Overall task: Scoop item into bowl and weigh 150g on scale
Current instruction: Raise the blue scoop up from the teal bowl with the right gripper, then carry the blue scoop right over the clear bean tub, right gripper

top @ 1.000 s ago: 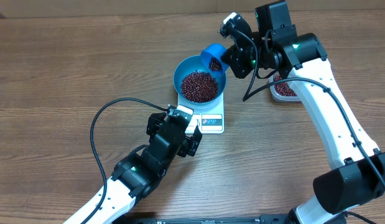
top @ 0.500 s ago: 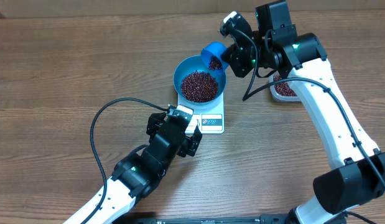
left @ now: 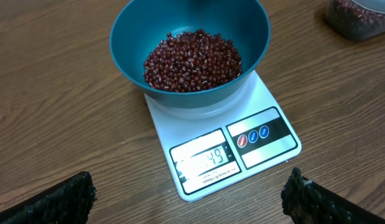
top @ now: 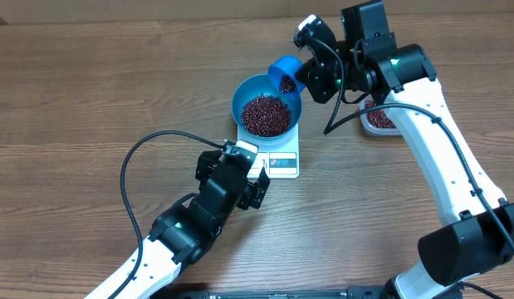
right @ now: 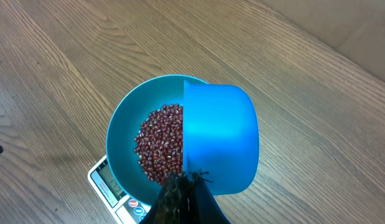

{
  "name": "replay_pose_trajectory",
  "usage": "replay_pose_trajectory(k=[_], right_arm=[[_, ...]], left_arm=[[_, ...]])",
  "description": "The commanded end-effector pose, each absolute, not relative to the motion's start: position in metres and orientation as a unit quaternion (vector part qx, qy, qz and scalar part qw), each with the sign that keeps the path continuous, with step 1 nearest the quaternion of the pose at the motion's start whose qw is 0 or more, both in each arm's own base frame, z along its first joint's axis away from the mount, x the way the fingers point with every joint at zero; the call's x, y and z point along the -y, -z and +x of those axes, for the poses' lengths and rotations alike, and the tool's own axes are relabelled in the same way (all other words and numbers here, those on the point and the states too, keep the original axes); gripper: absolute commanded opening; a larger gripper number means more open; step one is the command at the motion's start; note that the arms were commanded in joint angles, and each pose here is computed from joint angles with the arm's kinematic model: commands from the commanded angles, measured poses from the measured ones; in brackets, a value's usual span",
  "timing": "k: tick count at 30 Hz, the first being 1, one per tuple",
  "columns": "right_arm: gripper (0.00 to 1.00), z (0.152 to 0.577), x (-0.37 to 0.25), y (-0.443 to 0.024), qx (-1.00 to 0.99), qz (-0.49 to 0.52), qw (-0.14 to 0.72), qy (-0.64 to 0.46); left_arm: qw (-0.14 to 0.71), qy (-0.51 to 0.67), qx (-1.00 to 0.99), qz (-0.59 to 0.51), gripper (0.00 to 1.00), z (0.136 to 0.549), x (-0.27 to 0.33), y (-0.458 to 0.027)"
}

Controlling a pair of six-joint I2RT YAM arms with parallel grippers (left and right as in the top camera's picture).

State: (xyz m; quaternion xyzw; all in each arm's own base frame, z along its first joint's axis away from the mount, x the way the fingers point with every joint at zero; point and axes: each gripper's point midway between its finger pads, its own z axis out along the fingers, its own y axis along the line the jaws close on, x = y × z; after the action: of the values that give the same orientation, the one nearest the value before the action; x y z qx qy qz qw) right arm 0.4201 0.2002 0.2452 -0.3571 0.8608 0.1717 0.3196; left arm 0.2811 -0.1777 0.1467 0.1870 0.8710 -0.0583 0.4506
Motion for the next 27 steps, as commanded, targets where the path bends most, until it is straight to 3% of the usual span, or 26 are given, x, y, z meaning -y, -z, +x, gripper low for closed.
replay_pose_trajectory(k=[1, 11, 17, 27], right_arm=[[0.04, 0.418, -0.201, -0.274, -0.856, -0.338, 0.347, -0.178], [0.04, 0.401, -0.205, -0.300, -0.844, -0.243, 0.298, -0.373], [0.04, 0.412, -0.180, -0.302, -0.856, -0.185, 0.294, -0.385], [0.04, 0.410, -0.168, -0.313, -0.837, -0.177, 0.293, -0.427]], left_arm=[[0.449, 0.042, -0.872, 0.191, 0.99, 0.283, 0.172, -0.142], [0.449, 0.043, -0.872, 0.190, 1.00, 0.283, 0.172, -0.142], [0.449, 0.043, -0.872, 0.190, 0.99, 0.283, 0.172, -0.142], [0.449, 0.042, -0.872, 0.190, 1.00, 0.283, 0.172, -0.142]])
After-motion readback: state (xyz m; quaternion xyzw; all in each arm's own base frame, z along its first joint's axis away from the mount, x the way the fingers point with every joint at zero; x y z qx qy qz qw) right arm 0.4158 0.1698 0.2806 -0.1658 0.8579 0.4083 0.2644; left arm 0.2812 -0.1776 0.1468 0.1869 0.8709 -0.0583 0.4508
